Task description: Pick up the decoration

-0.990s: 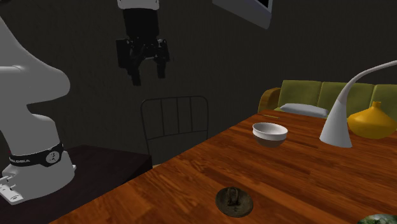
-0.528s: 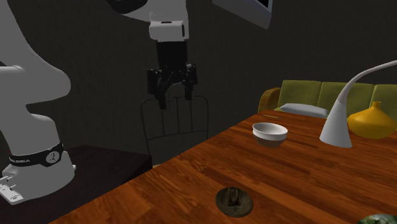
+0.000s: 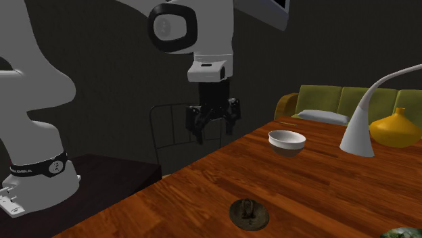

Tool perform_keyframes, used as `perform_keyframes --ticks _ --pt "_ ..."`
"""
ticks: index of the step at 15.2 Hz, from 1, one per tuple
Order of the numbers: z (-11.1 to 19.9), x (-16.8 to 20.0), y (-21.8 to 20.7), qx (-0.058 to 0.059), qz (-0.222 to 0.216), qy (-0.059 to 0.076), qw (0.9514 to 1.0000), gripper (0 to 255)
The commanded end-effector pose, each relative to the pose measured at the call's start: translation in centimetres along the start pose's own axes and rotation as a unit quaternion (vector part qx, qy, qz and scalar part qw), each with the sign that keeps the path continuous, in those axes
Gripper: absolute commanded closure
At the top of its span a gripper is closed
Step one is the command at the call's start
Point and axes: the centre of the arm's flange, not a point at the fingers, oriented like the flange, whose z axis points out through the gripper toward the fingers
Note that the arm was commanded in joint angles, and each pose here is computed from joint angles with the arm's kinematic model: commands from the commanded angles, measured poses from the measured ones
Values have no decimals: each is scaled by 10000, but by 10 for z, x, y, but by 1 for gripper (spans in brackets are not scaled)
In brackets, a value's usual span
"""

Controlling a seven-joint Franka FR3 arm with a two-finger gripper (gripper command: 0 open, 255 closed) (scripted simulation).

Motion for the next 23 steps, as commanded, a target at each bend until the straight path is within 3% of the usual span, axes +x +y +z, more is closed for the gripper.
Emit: perform_keyframes --ticks 1,5,10,20,21,23 --pt "18 15 -12 -11 411 12 9992 0" --pt "56 48 -29 -38 1177 33 9930 0" --pt "102 93 -42 -71 2125 60 9771 0" --pt "143 97 -39 -72 2143 61 9767 0" --pt "143 97 -39 -71 2143 61 9767 255" --pt "143 97 -39 -72 2143 61 9767 255"
